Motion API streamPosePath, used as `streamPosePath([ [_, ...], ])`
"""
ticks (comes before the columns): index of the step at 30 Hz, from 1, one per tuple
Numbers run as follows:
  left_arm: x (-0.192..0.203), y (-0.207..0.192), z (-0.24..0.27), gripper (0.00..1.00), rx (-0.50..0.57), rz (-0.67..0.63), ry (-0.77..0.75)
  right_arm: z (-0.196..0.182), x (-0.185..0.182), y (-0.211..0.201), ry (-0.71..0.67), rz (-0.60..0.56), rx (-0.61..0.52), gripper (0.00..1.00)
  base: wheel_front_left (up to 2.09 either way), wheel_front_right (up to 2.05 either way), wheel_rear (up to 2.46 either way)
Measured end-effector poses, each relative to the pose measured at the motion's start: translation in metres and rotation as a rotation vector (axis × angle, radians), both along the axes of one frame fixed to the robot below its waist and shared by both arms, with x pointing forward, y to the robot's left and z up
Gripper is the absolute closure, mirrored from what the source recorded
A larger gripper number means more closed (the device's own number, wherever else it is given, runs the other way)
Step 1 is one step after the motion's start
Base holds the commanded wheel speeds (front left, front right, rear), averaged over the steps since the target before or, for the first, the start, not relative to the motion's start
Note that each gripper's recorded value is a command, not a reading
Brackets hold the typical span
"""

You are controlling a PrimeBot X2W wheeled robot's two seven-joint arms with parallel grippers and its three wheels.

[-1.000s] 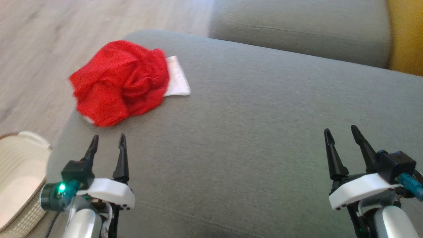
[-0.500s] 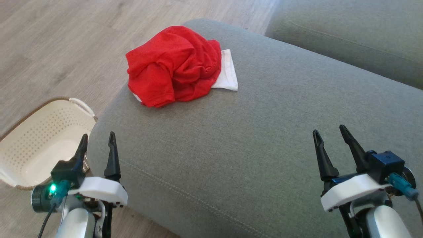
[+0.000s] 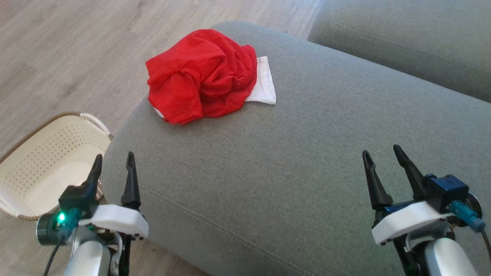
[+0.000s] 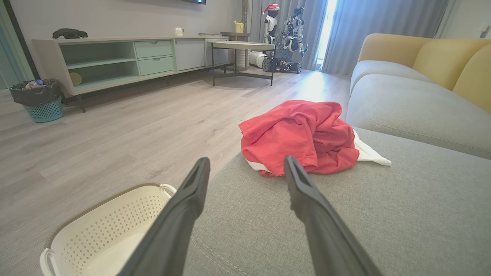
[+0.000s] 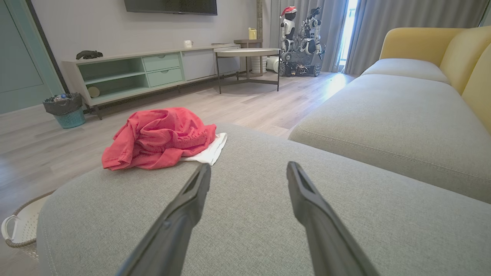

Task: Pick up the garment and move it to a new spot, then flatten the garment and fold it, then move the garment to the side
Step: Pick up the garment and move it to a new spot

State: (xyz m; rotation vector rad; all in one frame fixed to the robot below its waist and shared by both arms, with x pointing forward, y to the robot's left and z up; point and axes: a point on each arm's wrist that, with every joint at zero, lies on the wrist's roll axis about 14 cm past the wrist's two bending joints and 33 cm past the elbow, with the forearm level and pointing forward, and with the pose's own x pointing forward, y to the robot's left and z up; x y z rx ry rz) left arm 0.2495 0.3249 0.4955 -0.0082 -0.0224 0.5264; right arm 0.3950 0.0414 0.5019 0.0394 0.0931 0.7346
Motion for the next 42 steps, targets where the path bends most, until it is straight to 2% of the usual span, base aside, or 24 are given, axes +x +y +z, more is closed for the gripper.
streamPosePath([
  [4,0.008,-0.001,0.001,0.00,0.003,-0.017,0.005,-0.002,0.004,-0.001,0.007,-0.006,0.006,0.00,0.00,0.00,0.00],
  [7,0.028,-0.004,0.011,0.00,0.011,-0.048,-0.021,0.002,0.012,-0.002,0.001,-0.015,0.021,0.00,0.00,0.00,0.00],
  [14,0.112,-0.012,0.052,0.00,0.045,-0.152,-0.112,-0.001,0.042,-0.020,0.005,-0.062,0.018,0.00,0.00,0.00,0.00],
  [18,0.164,-0.014,0.047,0.00,0.006,-0.205,-0.093,-0.007,0.059,-0.041,0.010,-0.115,0.012,0.00,0.00,0.00,0.00],
  [25,0.241,-0.017,0.004,0.00,-0.055,-0.252,0.069,-0.041,0.080,-0.075,0.078,-0.201,-0.014,0.00,0.00,0.00,0.00],
  [26,0.241,-0.017,0.004,0.00,-0.055,-0.252,0.069,-0.041,0.080,-0.075,0.078,-0.201,-0.014,0.00,0.00,0.00,0.00],
  [31,0.261,-0.011,-0.050,0.00,-0.101,-0.233,0.272,-0.053,0.090,-0.090,0.100,-0.244,-0.012,0.00,0.00,0.00,0.00],
  [35,0.251,-0.006,-0.097,0.00,-0.205,-0.179,0.438,-0.068,0.090,-0.101,0.132,-0.270,-0.026,0.00,0.00,0.00,0.00],
  [38,0.247,-0.003,-0.112,0.00,-0.225,-0.167,0.505,-0.072,0.089,-0.106,0.142,-0.280,-0.029,0.00,0.00,0.00,0.00],
  [39,0.246,-0.003,-0.113,0.24,-0.229,-0.164,0.513,-0.072,0.089,-0.106,0.143,-0.282,-0.027,0.00,0.00,0.00,0.00],
  [40,0.247,-0.002,-0.110,0.88,-0.227,-0.163,0.510,-0.071,0.090,-0.106,0.140,-0.283,-0.020,0.00,0.00,0.00,0.00],
  [41,0.248,-0.001,-0.106,1.00,-0.221,-0.161,0.498,-0.069,0.090,-0.106,0.137,-0.284,-0.018,0.00,0.00,0.00,0.00],
  [42,0.248,0.001,-0.102,1.00,-0.216,-0.161,0.484,-0.067,0.090,-0.105,0.133,-0.282,-0.016,0.00,0.00,0.00,0.00],
])
